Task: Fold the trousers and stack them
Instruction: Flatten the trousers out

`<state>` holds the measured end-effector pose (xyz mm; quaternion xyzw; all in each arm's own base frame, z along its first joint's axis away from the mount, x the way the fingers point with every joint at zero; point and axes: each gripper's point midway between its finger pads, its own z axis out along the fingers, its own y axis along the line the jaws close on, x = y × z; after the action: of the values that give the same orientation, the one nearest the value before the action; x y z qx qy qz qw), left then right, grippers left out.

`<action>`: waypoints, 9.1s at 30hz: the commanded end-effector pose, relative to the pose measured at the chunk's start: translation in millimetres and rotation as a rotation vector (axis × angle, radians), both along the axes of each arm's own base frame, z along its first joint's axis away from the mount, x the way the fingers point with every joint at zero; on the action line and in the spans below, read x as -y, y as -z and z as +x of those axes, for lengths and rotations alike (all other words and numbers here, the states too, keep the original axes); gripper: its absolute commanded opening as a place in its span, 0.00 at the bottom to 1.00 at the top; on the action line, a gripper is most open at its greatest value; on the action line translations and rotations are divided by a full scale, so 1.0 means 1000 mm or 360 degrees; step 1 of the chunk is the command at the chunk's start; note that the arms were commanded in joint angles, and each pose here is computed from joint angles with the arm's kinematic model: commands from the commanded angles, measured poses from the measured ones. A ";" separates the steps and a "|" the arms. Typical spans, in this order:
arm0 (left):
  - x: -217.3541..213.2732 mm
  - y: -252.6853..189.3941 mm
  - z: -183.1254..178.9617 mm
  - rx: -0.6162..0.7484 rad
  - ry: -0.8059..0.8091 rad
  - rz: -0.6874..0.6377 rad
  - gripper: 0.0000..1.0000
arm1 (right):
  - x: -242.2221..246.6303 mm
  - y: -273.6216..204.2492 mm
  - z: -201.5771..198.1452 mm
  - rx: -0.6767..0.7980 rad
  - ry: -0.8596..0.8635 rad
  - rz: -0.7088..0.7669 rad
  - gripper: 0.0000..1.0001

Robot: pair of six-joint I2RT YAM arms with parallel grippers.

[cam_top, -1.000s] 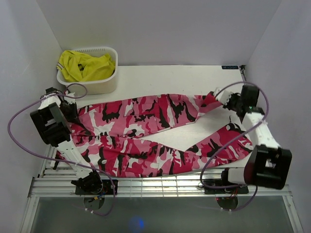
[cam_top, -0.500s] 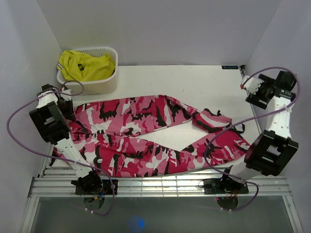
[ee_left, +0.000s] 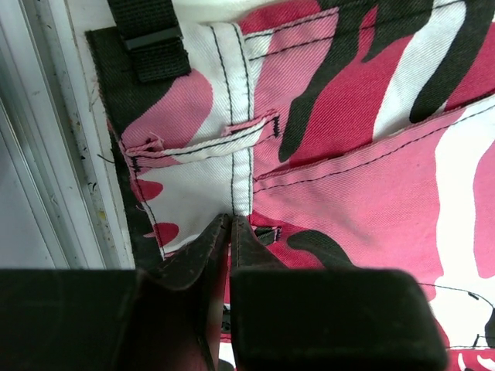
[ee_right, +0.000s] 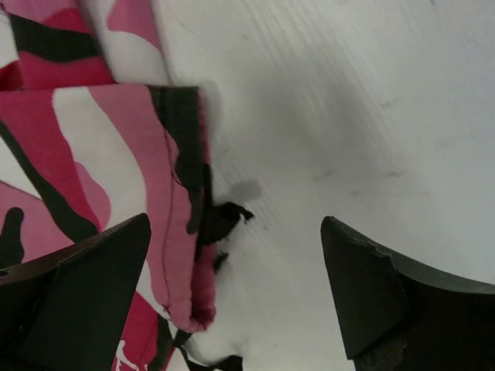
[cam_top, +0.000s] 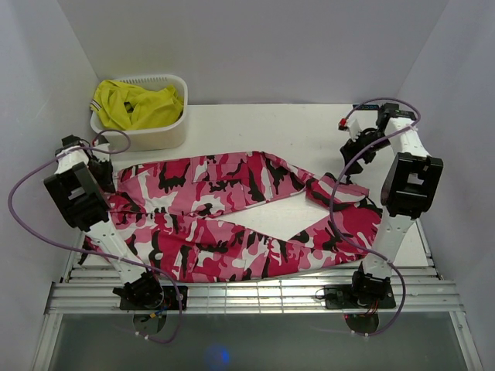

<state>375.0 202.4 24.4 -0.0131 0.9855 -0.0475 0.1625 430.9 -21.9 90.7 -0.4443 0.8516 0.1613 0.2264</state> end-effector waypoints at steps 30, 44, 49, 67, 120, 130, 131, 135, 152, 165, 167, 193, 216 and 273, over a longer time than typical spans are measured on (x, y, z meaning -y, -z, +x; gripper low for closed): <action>0.020 0.006 -0.014 0.0001 0.0039 -0.0112 0.19 | -0.054 0.011 -0.013 0.0086 -0.1023 -0.0545 0.08; 0.025 -0.007 -0.010 0.0062 0.0039 -0.0139 0.09 | 0.017 -0.106 -0.019 0.0522 -0.0763 -0.0639 0.08; 0.027 -0.005 -0.013 0.0056 0.0042 -0.0150 0.04 | 0.060 -0.094 -0.072 0.0816 -0.0810 -0.1031 0.08; 0.043 -0.061 -0.017 0.0249 0.0331 -0.0130 0.33 | 0.078 -0.119 -0.093 0.0867 -0.0296 -0.0664 0.69; 0.047 0.035 -0.032 -0.0100 0.0166 -0.0103 0.05 | 0.098 -0.014 0.000 0.0157 0.0373 -0.0531 0.81; 0.045 0.032 -0.030 -0.0089 0.0173 -0.0075 0.06 | 0.088 -0.004 0.051 0.0219 0.0478 -0.0425 0.80; 0.046 0.032 -0.030 -0.0089 0.0177 -0.0075 0.05 | 0.093 0.002 0.061 0.0257 0.0508 -0.0461 0.80; 0.048 0.032 -0.030 -0.0093 0.0184 -0.0074 0.06 | 0.093 0.025 0.072 0.0230 0.0515 -0.0505 0.78; 0.036 0.025 -0.002 -0.0011 0.0147 -0.0027 0.04 | 0.111 0.017 0.161 0.0721 0.0751 -0.0771 0.08; 0.052 -0.029 0.032 0.0213 0.0141 -0.0082 0.46 | 0.109 -0.033 0.138 0.0718 0.0880 -0.0680 0.95; 0.056 -0.045 0.025 0.0244 0.0175 -0.0101 0.81 | 0.116 -0.054 0.110 0.0654 0.0881 -0.0604 0.95; 0.080 -0.077 -0.090 0.0292 0.0241 -0.0461 0.88 | 0.091 0.033 -0.040 0.0067 0.0420 -0.0059 0.81; 0.074 -0.083 -0.074 0.0299 0.0198 -0.0513 0.88 | 0.063 0.034 -0.048 0.0525 -0.0638 -0.0379 0.85; 0.050 -0.001 -0.074 0.0220 0.0091 -0.0335 0.37 | 0.056 -0.043 -0.194 -0.0001 -0.0952 -0.0716 0.08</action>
<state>294.6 150.6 23.6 0.0002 0.9644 -0.1638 0.2077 273.9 -71.3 133.1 -0.7058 0.6975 0.0131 0.1229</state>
